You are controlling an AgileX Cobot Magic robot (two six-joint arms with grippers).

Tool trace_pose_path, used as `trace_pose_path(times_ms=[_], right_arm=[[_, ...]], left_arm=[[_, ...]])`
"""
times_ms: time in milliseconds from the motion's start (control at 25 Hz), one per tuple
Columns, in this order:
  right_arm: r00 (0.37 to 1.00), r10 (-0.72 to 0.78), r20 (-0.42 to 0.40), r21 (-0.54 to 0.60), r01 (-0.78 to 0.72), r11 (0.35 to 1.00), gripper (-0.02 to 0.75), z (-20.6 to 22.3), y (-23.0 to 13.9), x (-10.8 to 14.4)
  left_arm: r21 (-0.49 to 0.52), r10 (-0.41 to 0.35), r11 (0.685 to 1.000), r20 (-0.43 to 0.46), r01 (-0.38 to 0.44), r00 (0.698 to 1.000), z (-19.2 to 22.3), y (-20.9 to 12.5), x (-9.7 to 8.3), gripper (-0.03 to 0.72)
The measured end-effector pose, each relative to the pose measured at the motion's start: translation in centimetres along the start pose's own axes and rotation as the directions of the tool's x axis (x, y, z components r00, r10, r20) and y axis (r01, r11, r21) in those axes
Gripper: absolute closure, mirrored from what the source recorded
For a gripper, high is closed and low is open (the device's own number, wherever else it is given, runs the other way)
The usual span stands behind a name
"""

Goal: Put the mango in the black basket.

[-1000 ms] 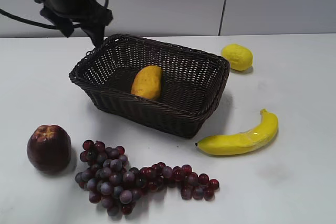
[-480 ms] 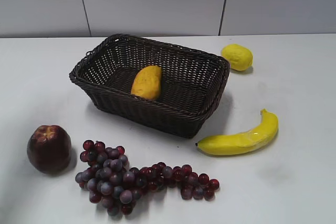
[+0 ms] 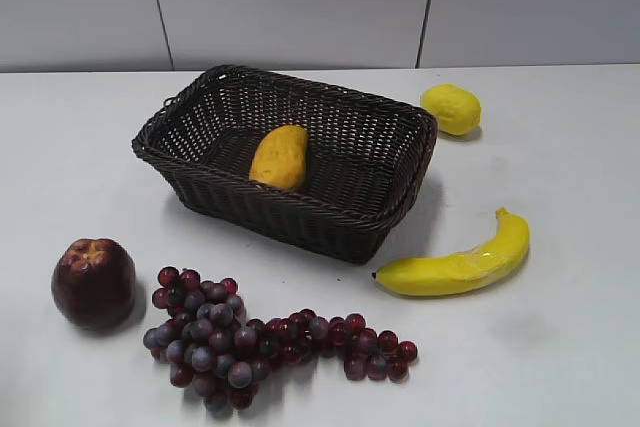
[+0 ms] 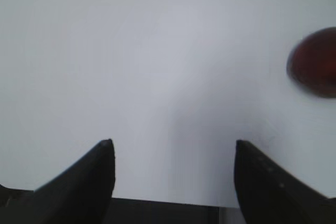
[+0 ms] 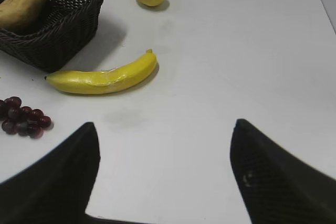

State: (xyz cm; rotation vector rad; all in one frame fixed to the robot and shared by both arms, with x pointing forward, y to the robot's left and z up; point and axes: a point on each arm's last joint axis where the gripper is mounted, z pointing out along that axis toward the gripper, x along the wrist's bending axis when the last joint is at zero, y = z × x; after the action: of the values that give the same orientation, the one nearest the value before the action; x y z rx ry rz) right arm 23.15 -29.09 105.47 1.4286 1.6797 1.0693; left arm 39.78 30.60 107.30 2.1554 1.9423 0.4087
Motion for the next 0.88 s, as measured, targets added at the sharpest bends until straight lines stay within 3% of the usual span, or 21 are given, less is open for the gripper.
trace_pose_path(times_ms=[360, 520, 640, 800, 880], right_arm=[[1.000, 0.000, 0.000, 0.000, 0.000, 1.000, 0.146, 0.0, 0.0, 0.0], [1.000, 0.000, 0.000, 0.000, 0.000, 1.000, 0.146, 0.0, 0.0, 0.0], [1.000, 0.000, 0.000, 0.000, 0.000, 1.000, 0.146, 0.0, 0.0, 0.0], [1.000, 0.000, 0.000, 0.000, 0.000, 1.000, 0.146, 0.0, 0.0, 0.0], [1.000, 0.001, -0.001, 0.000, -0.001, 1.000, 0.146, 0.0, 0.0, 0.0]], left_arm=[[-0.199, -0.013, 0.980, 0.001, 0.013, 1.000, -1.0, -9.6, -1.4, 0.150], [-0.386, -0.019, 0.923, -0.021, 0.010, 1.000, -2.8, -12.3, -1.7, 0.153], [-0.508, -0.026, 0.862, -0.034, 0.005, 0.999, -3.8, -14.2, -1.9, 0.162], [-0.618, -0.035, 0.786, -0.047, -0.002, 0.998, -4.5, -16.4, -2.1, 0.168], [-0.633, -0.036, 0.774, -0.049, -0.003, 0.998, -4.5, -16.8, -2.2, 0.168]])
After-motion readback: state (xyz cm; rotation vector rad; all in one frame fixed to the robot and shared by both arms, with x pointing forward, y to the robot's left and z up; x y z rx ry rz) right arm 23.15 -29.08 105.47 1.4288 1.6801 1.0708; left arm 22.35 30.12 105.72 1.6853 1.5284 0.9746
